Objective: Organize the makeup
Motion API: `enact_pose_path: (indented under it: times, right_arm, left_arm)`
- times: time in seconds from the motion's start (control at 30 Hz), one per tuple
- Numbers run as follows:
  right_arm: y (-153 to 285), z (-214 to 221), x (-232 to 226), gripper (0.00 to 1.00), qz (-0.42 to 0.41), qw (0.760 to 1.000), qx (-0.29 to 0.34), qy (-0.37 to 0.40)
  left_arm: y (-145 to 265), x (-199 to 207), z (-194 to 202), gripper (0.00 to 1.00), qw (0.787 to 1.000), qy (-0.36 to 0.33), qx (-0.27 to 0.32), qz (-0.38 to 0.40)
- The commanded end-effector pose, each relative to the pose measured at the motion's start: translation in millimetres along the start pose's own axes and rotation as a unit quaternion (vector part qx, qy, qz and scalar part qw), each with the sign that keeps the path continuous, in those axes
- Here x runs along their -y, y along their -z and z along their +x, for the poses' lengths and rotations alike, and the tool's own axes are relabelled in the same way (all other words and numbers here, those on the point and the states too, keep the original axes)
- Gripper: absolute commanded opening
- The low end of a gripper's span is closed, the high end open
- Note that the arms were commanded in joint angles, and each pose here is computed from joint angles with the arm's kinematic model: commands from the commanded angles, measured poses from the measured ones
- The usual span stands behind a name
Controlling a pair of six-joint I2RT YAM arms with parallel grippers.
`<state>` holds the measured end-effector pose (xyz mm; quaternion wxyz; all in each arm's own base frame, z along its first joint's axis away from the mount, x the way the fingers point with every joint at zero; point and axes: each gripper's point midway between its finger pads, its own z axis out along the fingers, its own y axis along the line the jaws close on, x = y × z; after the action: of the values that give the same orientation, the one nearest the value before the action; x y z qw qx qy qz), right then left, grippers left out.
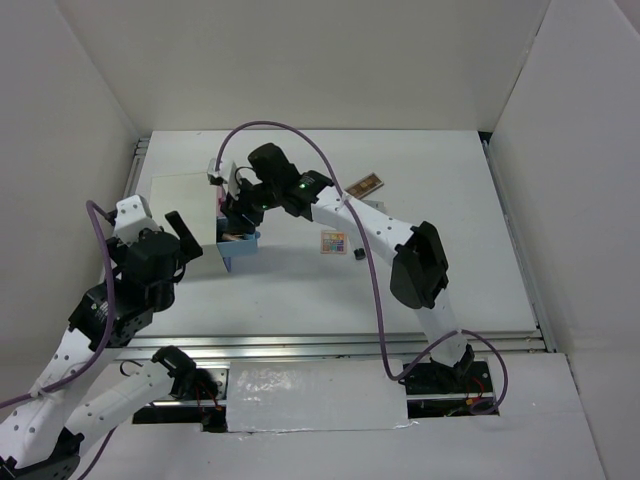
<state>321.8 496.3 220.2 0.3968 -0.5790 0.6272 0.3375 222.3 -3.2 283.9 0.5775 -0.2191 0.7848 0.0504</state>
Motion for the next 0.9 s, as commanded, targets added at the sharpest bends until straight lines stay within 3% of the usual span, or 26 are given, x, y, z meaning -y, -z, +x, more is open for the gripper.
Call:
enact_pose_path:
  times: [0.0, 0.13, 0.2, 0.23, 0.3, 0.37, 0.43, 0.6, 0.67, 0.87]
  right_arm:
    - [12, -28, -4, 0.59, 0.002, 0.999, 0.031, 0.015]
    - [14, -31, 1, 0.7, 0.014, 0.999, 0.035, 0.008]
    - [20, -33, 7, 0.66, 0.04, 0.998, 0.041, -0.006]
    - [27, -39, 28, 0.53, 0.092, 0.993, 0.063, -0.032]
    - [42, -28, 41, 0.41, 0.151, 0.979, 0.084, -0.109]
    - [63, -14, 70, 0.0, 0.25, 0.95, 0.099, -0.156]
    - [79, 4, 88, 0.0, 0.333, 0.908, 0.101, -0.233]
    - [77, 63, 95, 0.0, 0.412, 0.847, 0.036, -0.333]
    - [65, 74, 93, 0.0, 0.405, 0.843, 0.024, -0.353]
    - [29, 63, 70, 0.0, 0.326, 0.864, 0.02, -0.384]
  left_arm:
    - [-1, 2, -5, 0.99, 1.0, -0.001, 0.009, 0.003]
    - [-1, 1, -6, 0.99, 1.0, 0.0, 0.011, 0.002]
    - [-1, 1, -5, 0.99, 1.0, -0.001, 0.009, 0.001]
    - [-1, 2, -5, 0.99, 1.0, -0.002, 0.009, 0.001]
    - [-2, 0, -5, 1.0, 1.0, -0.003, 0.009, -0.003]
    - [-2, 0, -4, 0.99, 1.0, -0.003, 0.009, -0.005]
    - [-2, 1, -5, 0.99, 1.0, -0.003, 0.009, -0.003]
    - [-5, 4, -3, 1.0, 1.0, -0.01, 0.002, -0.007]
    - [-5, 3, -2, 0.99, 1.0, -0.011, 0.0, -0.009]
    - [-5, 3, -2, 0.99, 1.0, -0.01, 0.002, -0.008]
